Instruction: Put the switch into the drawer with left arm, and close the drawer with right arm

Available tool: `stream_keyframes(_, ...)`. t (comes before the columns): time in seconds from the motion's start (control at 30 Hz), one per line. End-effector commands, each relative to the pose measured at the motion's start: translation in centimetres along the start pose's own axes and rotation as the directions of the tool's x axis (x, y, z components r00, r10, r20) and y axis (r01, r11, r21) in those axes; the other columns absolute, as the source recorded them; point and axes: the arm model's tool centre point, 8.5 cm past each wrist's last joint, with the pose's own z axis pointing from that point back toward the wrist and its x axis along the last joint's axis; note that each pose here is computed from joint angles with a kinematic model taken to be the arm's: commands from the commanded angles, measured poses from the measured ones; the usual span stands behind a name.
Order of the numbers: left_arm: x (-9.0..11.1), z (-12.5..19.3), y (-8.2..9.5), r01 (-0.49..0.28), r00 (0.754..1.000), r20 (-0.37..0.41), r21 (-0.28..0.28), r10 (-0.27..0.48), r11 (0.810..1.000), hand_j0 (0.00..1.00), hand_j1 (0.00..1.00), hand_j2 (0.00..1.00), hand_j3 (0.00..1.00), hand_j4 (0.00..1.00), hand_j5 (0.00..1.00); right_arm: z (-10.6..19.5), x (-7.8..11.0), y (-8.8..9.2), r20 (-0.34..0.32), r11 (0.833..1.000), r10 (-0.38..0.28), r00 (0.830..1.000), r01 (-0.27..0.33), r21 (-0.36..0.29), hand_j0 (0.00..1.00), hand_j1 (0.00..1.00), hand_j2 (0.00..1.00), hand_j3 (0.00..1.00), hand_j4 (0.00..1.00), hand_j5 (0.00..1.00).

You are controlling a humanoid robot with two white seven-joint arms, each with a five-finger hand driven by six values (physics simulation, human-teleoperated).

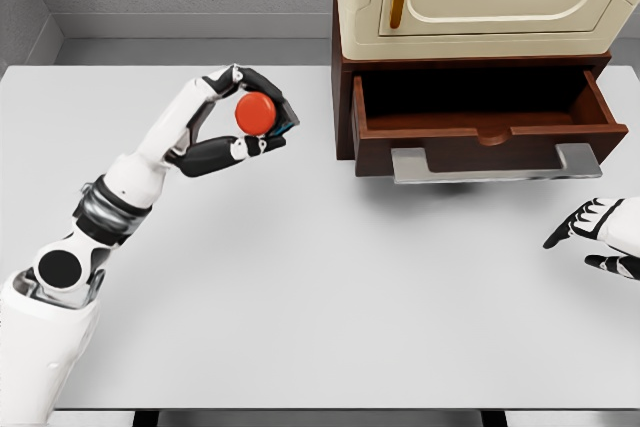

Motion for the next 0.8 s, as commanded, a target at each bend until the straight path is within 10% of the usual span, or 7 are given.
stream_keyframes(0.0, -0.1, -0.9, -1.3, 0.001, 1.000, -0.009, 0.003, -0.001, 1.000, 0.36, 0.36, 0.36, 0.36, 0.36, 0.36, 0.0, 0.0, -0.1, 0.000, 1.000, -0.004, 1.000, 0.004, -0.003, 0.66, 0.66, 0.66, 0.66, 0.66, 0.66)
stream_keyframes(0.43, 1.2, -6.4, -2.4, 0.222, 0.975, -0.017, -0.033, -0.222, 0.975, 0.36, 0.36, 0.36, 0.36, 0.36, 0.36, 0.0, 0.0, -0.1, 0.000, 1.000, -0.004, 1.000, 0.004, -0.005, 0.66, 0.66, 0.66, 0.66, 0.66, 0.66)
stream_keyframes(0.77, 2.6, -9.7, -4.2, 0.396, 0.918, 0.028, -0.091, -0.395, 0.914, 0.36, 0.36, 0.36, 0.36, 0.36, 0.36, 0.0, 0.0, -0.1, 0.001, 1.000, -0.003, 1.000, 0.003, -0.004, 0.66, 0.66, 0.66, 0.66, 0.66, 0.66)
